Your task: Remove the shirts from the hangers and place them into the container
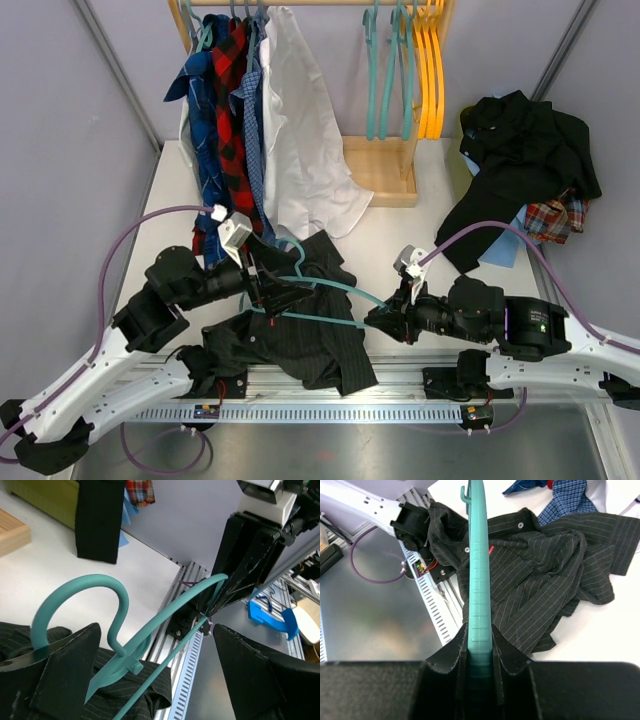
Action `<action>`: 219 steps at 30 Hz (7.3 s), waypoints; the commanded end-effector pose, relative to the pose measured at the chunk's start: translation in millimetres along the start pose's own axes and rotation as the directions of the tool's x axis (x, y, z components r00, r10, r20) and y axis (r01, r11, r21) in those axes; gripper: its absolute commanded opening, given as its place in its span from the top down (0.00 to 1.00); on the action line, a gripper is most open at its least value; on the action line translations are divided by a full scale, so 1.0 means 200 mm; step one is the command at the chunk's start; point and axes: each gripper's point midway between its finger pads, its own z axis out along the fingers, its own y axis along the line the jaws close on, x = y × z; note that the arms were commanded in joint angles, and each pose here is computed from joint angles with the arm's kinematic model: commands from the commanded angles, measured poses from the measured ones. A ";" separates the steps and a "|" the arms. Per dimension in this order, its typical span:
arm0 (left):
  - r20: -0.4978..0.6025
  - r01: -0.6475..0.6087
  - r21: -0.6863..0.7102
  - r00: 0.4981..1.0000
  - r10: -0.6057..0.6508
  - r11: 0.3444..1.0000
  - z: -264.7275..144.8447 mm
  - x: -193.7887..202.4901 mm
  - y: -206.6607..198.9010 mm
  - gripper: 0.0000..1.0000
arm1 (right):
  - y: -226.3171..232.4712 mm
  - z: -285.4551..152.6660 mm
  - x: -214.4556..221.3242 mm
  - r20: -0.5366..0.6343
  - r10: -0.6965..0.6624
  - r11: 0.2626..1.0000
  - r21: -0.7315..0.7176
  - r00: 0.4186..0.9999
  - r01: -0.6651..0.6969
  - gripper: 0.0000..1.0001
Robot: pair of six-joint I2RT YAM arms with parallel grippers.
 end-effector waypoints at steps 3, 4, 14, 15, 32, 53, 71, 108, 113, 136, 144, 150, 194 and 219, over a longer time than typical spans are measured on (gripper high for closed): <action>0.154 -0.026 -0.099 0.987 0.041 0.995 -0.08 -0.23 0.00 0.01 | 0.00 -0.03 -0.12 0.102 0.016 1.000 0.009 0.995 -0.017 1.00; 0.174 -0.026 -0.116 0.984 0.046 0.993 -0.09 -0.25 0.01 0.01 | -0.02 -0.05 -0.15 0.127 0.019 0.999 0.028 0.992 -0.023 1.00; 0.333 0.056 -0.271 0.942 0.039 0.961 -0.36 -0.24 0.11 0.01 | -0.32 -0.37 -0.56 0.536 -0.102 0.946 0.314 0.838 -0.085 1.00; 0.343 0.063 -0.262 0.939 0.032 0.963 -0.39 -0.23 0.10 0.01 | -0.35 -0.40 -0.59 0.551 -0.140 0.930 0.359 0.823 -0.082 1.00; 0.363 0.128 -0.264 0.932 -0.024 0.956 -0.48 -0.10 0.13 0.01 | -0.60 -0.03 -1.30 0.534 -0.373 0.738 0.666 0.759 -0.106 1.00; 0.403 0.144 -0.258 0.915 -0.029 0.955 -0.61 -0.08 0.10 0.01 | -1.26 0.33 -1.52 0.490 -0.245 0.675 0.705 0.837 -0.215 1.00; 0.422 0.165 -0.235 0.905 -0.053 0.958 -0.64 -0.08 0.07 0.01 | -1.38 0.35 -1.53 0.491 -0.222 0.612 0.743 0.843 -0.272 1.00; 0.411 0.223 -0.260 0.906 -0.101 0.939 -0.65 -0.01 0.12 0.01 | -0.60 1.28 0.62 -0.138 0.210 0.705 0.708 0.968 -0.052 0.01; 0.429 0.223 -0.253 0.898 -0.098 0.941 -0.68 0.00 0.12 0.01 | -0.70 1.24 0.79 -0.173 0.261 0.597 0.802 0.950 -0.017 0.01; 0.449 0.262 -0.222 0.882 -0.140 0.939 -0.69 0.02 0.11 0.01 | -1.11 0.37 0.48 0.219 0.287 0.277 0.913 0.933 -0.300 1.00; 0.425 0.256 -0.210 0.893 -0.148 0.944 -0.65 0.02 0.10 0.01 | -1.12 -0.26 0.02 0.485 0.103 0.209 0.843 0.868 -0.496 1.00; 0.413 0.253 -0.191 0.897 -0.156 0.948 -0.60 0.01 0.09 0.01 | -1.04 -0.71 -0.20 0.635 -0.034 0.203 0.761 0.772 -0.617 0.87; 0.400 0.289 -0.118 0.890 -0.221 0.950 -0.52 0.13 0.11 0.01 | -1.14 0.28 1.15 0.231 0.627 0.030 0.947 0.744 -0.319 0.37; 0.365 0.283 -0.113 0.903 -0.226 0.952 -0.45 0.08 0.09 0.01 | -1.06 -1.09 -0.29 0.634 -0.182 -0.023 0.761 0.752 -0.648 1.00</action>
